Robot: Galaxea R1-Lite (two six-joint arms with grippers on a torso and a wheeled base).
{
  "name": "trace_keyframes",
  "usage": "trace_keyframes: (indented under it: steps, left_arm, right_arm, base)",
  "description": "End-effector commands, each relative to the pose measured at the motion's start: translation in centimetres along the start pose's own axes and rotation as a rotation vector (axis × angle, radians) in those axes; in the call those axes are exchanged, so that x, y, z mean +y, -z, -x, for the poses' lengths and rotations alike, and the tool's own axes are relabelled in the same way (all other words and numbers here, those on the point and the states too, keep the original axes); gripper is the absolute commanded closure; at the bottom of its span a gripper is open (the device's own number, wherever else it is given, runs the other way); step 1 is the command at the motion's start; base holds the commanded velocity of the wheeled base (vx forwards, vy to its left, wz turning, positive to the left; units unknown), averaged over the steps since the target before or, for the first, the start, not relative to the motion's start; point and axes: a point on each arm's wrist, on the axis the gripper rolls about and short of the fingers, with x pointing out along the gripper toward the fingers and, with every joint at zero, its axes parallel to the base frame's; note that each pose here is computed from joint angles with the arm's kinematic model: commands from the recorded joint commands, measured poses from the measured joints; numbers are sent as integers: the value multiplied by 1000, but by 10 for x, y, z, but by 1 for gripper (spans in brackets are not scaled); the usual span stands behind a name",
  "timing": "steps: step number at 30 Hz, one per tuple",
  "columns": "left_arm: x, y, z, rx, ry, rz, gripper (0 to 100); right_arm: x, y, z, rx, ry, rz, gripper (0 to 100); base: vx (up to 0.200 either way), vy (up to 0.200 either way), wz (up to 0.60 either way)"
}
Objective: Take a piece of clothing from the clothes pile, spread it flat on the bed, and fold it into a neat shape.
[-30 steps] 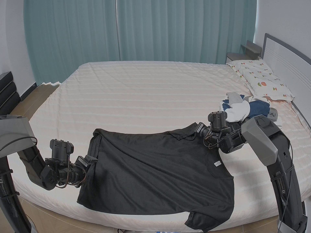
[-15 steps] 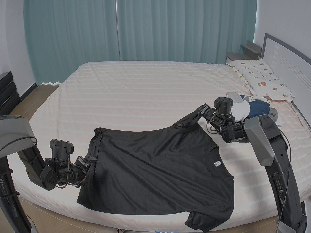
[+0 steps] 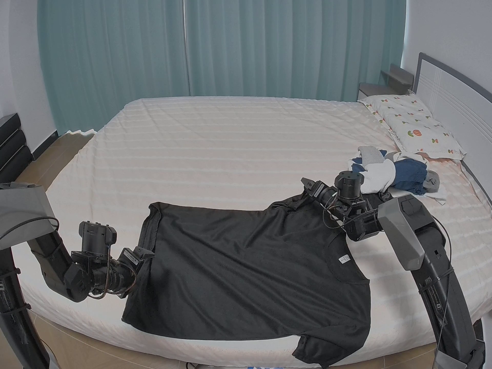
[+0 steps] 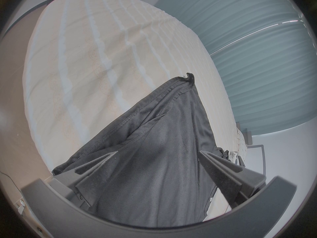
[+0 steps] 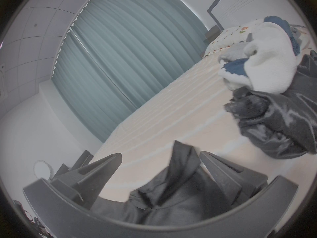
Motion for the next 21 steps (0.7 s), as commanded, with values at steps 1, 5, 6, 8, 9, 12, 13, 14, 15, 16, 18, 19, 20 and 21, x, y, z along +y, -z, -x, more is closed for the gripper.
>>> trace_keyframes:
  steps: [1, 5, 6, 8, 9, 12, 13, 14, 15, 16, 18, 19, 20, 21]
  left_arm:
    - [1, 0, 0, 1, -2, 1, 0]
    - [1, 0, 0, 0, -3, 2, 0]
    - [1, 0, 0, 1, -2, 1, 0]
    - [1, 0, 0, 1, -2, 1, 0]
    - [1, 0, 0, 2, -4, 1, 0]
    - [1, 0, 0, 2, -4, 1, 0]
    - [1, 0, 0, 1, -2, 1, 0]
    - [1, 0, 0, 2, -4, -1, 0]
    - [1, 0, 0, 2, -4, -1, 0]
    - [1, 0, 0, 1, -2, 1, 0]
    - [1, 0, 0, 2, -4, -1, 0]
    - [1, 0, 0, 1, -2, -1, 0]
    - [1, 0, 0, 1, -2, -1, 0]
    - [1, 0, 0, 1, -2, -1, 0]
  right_arm:
    - [-11, -14, 13, 30, 49, 20, 0]
    - [-20, -16, 20, 56, 66, 72, 0]
    - [-24, -15, 21, 63, 74, 78, 0]
    - [-29, -10, 23, 84, 88, 88, 0]
    - [-31, -7, 22, 89, 91, 91, 0]
    - [-35, -2, 22, 106, 99, 94, 0]
    - [-37, 0, 22, 111, 99, 93, 0]
    - [-39, 3, 21, 118, 100, 93, 0]
    - [-40, 5, 21, 125, 99, 94, 0]
    - [-42, 8, 20, 128, 101, 94, 0]
    - [-43, 13, 19, 140, 101, 94, 0]
    - [-44, 15, 19, 145, 100, 93, 0]
    - [-45, 19, 19, 156, 97, 91, 0]
    - [-46, 21, 19, 161, 98, 91, 0]
  base:
    - [0, 0, 0]
    - [0, 0, 0]
    - [0, 0, 0]
    - [0, 0, 0]
    - [0, 0, 0]
    - [0, 0, 0]
    - [0, 0, 0]
    - [0, 0, 0]
    - [0, 0, 0]
    - [0, 0, 0]
    - [0, 0, 0]
    - [0, 0, 0]
    - [0, 0, 0]
    - [0, 0, 0]
